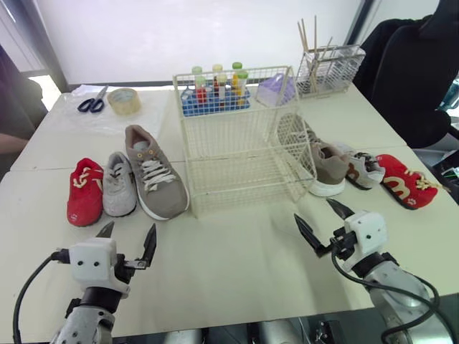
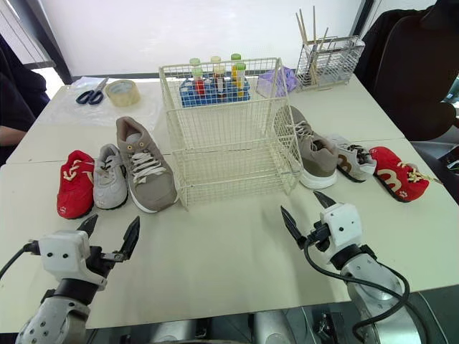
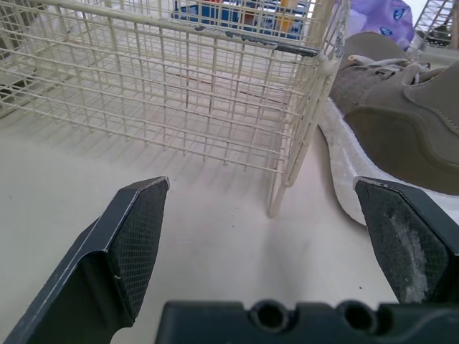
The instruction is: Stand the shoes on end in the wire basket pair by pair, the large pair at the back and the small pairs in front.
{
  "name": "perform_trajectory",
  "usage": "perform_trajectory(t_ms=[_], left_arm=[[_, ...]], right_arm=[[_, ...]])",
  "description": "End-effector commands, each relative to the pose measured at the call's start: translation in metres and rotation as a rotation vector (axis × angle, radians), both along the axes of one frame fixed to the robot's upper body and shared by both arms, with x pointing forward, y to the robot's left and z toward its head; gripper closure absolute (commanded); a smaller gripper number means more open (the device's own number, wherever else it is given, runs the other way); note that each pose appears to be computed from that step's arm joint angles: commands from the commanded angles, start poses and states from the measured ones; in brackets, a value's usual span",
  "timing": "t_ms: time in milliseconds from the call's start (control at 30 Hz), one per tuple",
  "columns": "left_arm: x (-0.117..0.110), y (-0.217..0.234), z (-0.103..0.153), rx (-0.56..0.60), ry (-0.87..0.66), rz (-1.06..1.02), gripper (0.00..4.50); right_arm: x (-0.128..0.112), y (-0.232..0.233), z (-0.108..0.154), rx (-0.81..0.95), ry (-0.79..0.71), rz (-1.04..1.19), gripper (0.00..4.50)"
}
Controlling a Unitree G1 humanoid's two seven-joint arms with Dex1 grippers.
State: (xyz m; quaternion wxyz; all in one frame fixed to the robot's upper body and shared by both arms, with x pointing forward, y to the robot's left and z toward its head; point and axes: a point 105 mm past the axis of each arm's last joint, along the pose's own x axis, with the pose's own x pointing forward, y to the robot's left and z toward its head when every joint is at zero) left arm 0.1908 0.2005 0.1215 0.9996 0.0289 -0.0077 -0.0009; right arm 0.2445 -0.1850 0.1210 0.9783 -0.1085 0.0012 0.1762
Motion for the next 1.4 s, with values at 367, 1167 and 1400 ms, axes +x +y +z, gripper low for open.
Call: perform_trajectory(t_ms=[367,1167,1400], left_arm=[[-0.003,-0.003,0.008,0.004,-0.034,-0.012,0.02],[0.034,-0.005,0.075,0.177,0.034,-0.722,0.02],[0.035,-0.018,0.103,0.213,0.043,-0.89,0.02]], right_arm=[[0.004,-0.009,0.014,-0.027,-0.063,0.002,0.0],[0.023,0.008,0.094,-0.476,-0.123,0.771,0.0],[0.058,0.01,0.103,-0.678,-0.023,0.925,0.0]])
